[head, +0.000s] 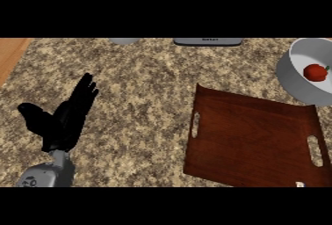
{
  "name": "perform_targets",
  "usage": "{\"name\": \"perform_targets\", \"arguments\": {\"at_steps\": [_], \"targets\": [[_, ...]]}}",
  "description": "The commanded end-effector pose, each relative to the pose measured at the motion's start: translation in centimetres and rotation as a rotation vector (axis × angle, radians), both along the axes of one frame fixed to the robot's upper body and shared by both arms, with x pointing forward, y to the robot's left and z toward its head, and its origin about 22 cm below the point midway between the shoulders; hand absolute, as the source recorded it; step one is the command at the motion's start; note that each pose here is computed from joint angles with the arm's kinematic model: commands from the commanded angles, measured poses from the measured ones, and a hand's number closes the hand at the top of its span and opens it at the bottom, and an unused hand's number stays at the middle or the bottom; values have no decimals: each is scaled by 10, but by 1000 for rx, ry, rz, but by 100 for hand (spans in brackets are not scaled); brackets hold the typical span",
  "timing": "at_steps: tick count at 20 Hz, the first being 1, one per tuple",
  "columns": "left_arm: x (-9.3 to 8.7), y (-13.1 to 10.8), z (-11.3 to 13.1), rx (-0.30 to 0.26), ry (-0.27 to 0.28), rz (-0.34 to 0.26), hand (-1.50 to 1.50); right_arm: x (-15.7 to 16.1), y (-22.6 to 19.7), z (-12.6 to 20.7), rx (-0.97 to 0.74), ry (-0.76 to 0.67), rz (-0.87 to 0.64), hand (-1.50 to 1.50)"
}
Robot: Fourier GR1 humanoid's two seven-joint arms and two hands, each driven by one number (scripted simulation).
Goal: Pick the bell pepper from the tray and place it in the pot
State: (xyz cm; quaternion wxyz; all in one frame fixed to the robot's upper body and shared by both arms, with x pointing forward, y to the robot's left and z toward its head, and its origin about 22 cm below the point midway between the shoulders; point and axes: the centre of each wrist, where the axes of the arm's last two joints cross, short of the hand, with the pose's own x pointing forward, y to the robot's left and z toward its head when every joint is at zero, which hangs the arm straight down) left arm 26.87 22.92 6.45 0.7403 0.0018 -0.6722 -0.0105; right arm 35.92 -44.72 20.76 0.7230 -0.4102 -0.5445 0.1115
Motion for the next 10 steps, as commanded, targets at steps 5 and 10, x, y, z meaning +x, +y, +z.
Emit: {"name": "perform_targets", "arguments": {"at_steps": [5,10], "targets": [[7,-6,-7,-17,-9,-1,0,-5,-18,7,140,-380,-129,-150],[-2,-1,-2,-11,-12,12,0,-31,-55,27,161,-516,-257,-150]]}}
